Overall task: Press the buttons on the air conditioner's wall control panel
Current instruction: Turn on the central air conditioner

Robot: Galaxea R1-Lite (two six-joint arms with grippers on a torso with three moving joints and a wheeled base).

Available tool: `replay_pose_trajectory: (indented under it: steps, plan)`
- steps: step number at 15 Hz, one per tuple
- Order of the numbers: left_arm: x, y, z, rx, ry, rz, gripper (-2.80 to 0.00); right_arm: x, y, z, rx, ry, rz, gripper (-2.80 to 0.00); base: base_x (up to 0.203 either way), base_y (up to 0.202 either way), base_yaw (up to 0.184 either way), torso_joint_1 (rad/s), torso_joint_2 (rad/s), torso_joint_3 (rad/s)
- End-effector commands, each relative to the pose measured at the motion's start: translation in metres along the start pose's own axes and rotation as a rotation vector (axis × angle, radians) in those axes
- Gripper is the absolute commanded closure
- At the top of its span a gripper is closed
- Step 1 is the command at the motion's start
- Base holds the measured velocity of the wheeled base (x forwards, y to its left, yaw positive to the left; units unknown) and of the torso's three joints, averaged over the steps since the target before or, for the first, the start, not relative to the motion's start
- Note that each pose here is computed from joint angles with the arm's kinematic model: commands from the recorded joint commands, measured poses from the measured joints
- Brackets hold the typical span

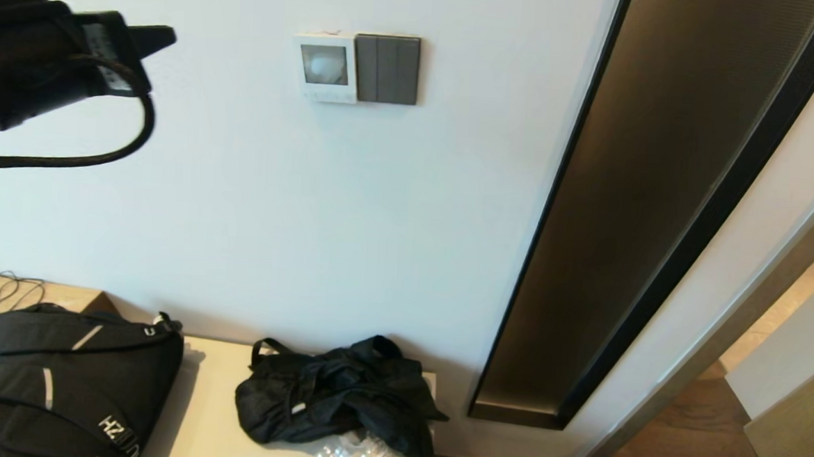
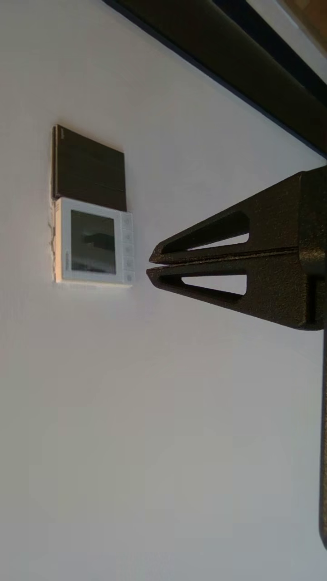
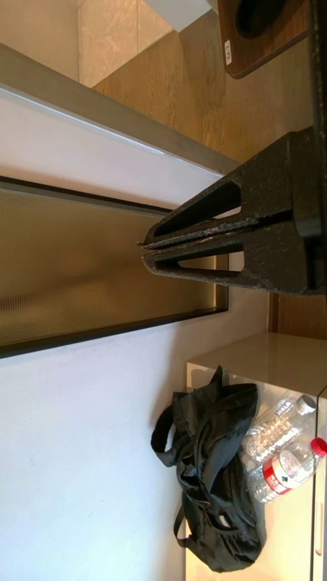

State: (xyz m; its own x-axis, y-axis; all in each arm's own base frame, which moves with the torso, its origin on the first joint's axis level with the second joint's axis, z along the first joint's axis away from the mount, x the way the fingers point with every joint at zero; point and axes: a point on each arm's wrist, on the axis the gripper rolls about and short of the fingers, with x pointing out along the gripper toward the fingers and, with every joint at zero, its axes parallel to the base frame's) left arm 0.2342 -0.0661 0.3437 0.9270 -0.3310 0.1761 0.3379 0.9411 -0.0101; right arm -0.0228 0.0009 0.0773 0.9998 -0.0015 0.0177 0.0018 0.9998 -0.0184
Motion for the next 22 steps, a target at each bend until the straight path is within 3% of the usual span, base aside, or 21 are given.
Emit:
replay_pose_trajectory:
  steps: [1, 8, 11, 15, 22]
  plan:
    - [0.046, -0.022, -0.034, -0.018, 0.078, -0.057, 0.0, 0.0, 0.0, 0.0, 0.0, 0.001, 0.0, 0.0, 0.0, 0.0, 0.0, 0.0, 0.0, 0.0]
    - [0.109, -0.046, -0.069, -0.027, 0.022, -0.074, 0.0, 0.0, 0.0, 0.0, 0.0, 0.001, 0.0, 0.0, 0.0, 0.0, 0.0, 0.0, 0.0, 0.0]
    - [0.124, -0.059, -0.082, -0.031, 0.033, -0.097, 0.0, 0.0, 0.0, 0.0, 0.0, 0.001, 0.0, 0.0, 0.0, 0.0, 0.0, 0.0, 0.0, 0.0]
    - [0.137, -0.069, -0.08, -0.037, 0.002, -0.1, 0.0, 0.0, 0.0, 0.0, 0.0, 0.001, 0.0, 0.0, 0.0, 0.0, 0.0, 0.0, 0.0, 0.0]
    - [0.16, -0.074, -0.099, -0.037, 0.013, -0.086, 0.0, 0.0, 0.0, 0.0, 0.0, 0.001, 0.0, 0.0, 0.0, 0.0, 0.0, 0.0, 0.0, 0.0]
